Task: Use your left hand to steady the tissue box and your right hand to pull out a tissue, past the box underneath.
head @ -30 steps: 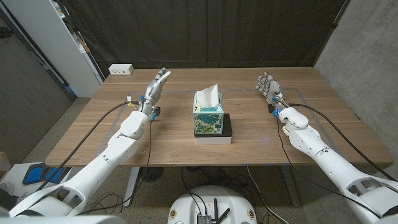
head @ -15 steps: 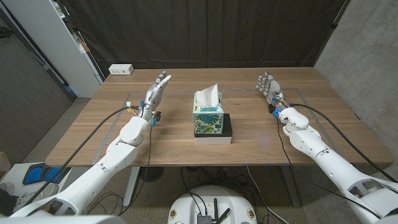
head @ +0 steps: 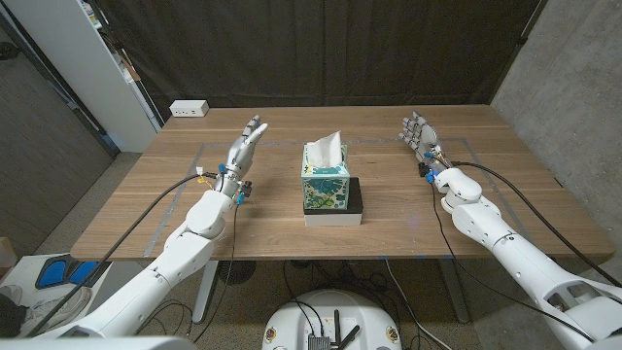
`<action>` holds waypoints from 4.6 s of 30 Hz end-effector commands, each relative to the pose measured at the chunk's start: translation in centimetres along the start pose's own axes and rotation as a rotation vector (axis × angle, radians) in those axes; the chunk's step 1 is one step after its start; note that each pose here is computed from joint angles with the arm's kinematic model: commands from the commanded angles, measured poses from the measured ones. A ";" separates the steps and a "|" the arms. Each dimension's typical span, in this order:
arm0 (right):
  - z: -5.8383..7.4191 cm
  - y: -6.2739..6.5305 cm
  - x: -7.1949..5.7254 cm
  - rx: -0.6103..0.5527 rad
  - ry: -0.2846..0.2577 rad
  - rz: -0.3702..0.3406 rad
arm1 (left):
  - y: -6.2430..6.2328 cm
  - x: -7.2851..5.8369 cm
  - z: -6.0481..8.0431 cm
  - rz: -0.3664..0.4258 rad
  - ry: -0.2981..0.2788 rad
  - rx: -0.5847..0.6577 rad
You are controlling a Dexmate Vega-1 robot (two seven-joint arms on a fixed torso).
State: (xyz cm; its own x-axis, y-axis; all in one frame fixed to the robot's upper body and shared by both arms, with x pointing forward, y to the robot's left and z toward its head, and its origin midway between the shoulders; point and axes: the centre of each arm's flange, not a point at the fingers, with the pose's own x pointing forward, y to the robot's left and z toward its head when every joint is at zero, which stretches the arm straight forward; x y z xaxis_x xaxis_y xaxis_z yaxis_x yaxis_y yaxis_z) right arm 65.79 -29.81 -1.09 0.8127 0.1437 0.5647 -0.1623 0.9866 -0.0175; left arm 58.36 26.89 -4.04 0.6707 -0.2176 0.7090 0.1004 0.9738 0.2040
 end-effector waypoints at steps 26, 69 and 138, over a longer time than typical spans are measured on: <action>0.3 0.5 -0.8 -0.016 0.001 0.007 | -2.0 -4.9 1.4 0.012 -0.014 0.017; 0.8 2.2 -1.1 -0.031 -0.006 0.015 | -3.9 -8.7 2.0 -0.033 -0.018 0.060; 1.2 3.3 -5.4 -0.038 -0.055 -0.063 | -5.0 -2.9 7.0 -0.619 0.069 0.591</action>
State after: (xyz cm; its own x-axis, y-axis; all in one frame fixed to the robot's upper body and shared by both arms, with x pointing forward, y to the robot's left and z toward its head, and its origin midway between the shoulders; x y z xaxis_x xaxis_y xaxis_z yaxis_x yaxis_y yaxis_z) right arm 60.82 -27.43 -2.93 0.7948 0.0916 0.5999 -0.1025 0.9946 -0.0161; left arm 50.17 23.05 -3.54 0.6579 -0.6411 0.3951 0.0753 0.5780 0.8125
